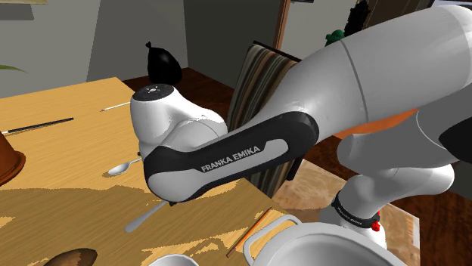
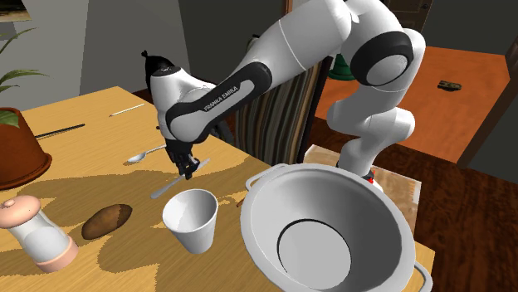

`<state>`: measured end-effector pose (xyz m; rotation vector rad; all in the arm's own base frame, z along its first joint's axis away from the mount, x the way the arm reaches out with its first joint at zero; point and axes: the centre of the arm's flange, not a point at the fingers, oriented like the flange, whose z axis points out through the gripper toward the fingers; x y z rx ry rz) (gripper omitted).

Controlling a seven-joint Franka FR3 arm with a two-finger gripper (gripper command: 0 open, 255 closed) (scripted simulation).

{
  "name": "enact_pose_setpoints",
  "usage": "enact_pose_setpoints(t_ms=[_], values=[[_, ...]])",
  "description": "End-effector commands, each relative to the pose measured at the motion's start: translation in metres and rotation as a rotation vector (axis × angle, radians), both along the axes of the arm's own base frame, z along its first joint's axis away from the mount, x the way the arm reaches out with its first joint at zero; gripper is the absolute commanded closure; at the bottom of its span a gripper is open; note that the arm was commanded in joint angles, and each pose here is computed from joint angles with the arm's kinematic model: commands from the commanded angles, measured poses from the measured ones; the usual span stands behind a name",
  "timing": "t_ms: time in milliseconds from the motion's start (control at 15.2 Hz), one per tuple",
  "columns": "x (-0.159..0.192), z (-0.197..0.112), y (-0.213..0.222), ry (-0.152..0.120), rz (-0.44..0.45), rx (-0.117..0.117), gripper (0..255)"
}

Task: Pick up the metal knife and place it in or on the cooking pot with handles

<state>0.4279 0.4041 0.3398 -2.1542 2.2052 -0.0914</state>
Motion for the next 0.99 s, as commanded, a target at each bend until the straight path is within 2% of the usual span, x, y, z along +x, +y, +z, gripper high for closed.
enact_pose_setpoints(t_ms=[0,132,924], values=[[0.004,-0.002,-0.002,-0.028,-0.004,0.003,255],[0.003,-0.001,-0.002,-0.028,-0.004,0.003,255],[0.003,0.062,-0.002,-0.028,-0.004,0.003,255]])
